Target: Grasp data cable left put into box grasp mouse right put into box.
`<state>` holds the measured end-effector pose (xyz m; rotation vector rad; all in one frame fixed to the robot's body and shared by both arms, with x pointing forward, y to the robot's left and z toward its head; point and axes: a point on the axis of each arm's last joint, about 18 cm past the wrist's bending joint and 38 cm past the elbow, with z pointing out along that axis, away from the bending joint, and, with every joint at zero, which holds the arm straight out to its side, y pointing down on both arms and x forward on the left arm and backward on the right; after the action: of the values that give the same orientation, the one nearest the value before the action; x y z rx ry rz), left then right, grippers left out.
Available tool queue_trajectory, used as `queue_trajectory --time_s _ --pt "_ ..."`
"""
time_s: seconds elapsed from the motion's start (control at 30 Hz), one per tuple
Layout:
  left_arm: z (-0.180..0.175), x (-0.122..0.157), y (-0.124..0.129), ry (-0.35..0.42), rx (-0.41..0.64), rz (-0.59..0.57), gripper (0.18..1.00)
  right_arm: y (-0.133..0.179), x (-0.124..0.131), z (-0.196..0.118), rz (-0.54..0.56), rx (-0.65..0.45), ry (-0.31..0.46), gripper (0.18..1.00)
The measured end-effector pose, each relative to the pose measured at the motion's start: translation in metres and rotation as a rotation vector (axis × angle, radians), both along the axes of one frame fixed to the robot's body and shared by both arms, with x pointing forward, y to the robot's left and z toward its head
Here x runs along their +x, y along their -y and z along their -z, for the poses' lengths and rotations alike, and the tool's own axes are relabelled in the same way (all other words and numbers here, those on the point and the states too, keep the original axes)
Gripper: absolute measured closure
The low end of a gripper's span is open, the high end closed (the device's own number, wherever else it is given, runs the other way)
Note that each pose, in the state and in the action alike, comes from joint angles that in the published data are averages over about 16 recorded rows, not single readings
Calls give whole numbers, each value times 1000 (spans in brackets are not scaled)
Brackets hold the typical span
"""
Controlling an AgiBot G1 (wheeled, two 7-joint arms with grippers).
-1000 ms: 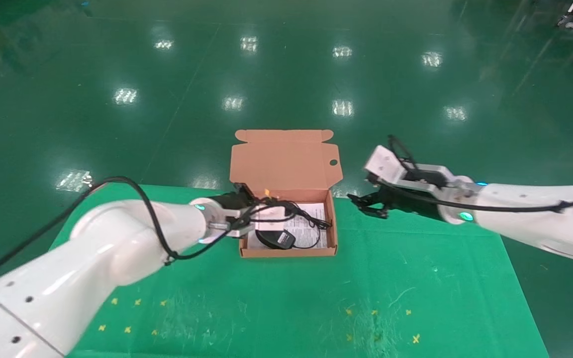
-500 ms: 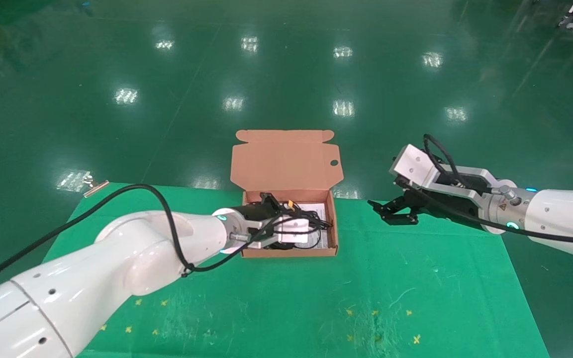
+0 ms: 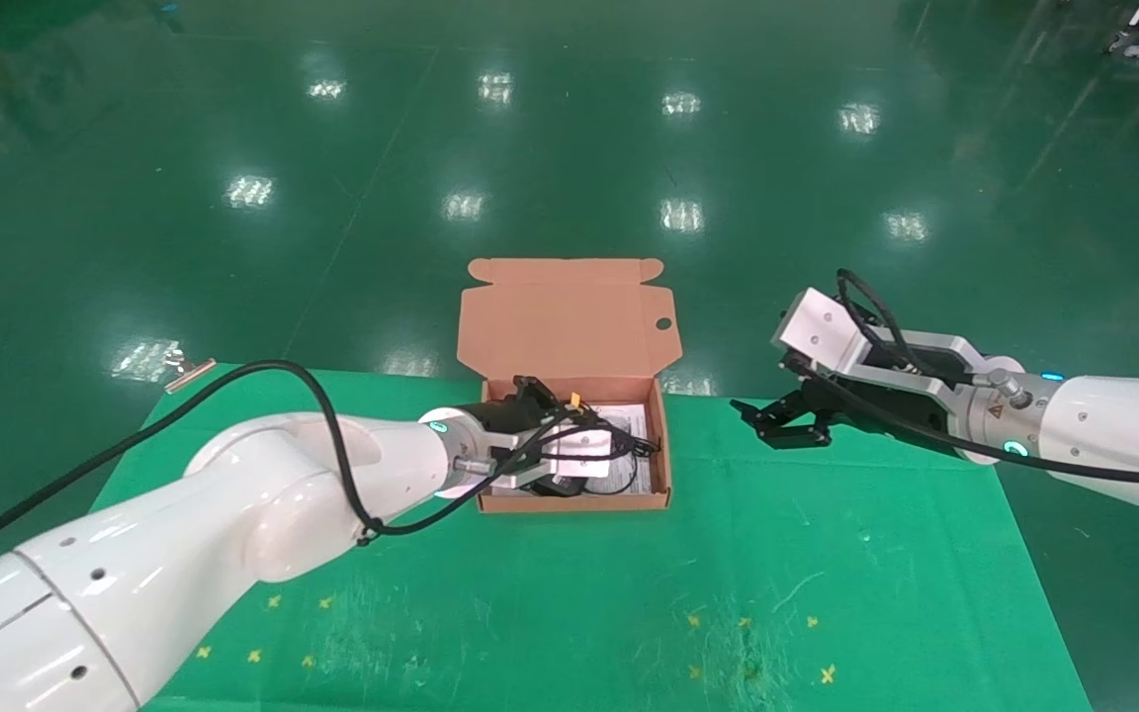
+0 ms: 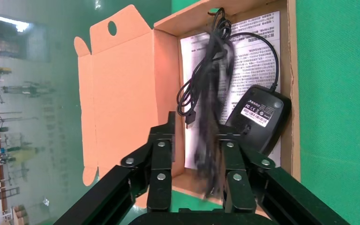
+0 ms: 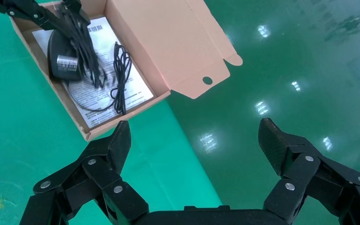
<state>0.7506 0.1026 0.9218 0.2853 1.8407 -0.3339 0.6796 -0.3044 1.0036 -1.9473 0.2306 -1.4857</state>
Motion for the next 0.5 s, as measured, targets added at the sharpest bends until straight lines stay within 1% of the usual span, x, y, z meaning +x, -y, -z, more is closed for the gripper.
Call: queue_trajectory --time_s 0.2,0.4,0.5 --pt "-23 -1 -6 38 -36 1 799 -4 1 -27 -1 -17 68 178" --pt "-48 -2 -12 75 -74 2 686 -9 0 -59 1 -65 137 178" --pt "-54 -3 -17 75 -95 -1 610 -11 -2 -70 0 -87 152 178"
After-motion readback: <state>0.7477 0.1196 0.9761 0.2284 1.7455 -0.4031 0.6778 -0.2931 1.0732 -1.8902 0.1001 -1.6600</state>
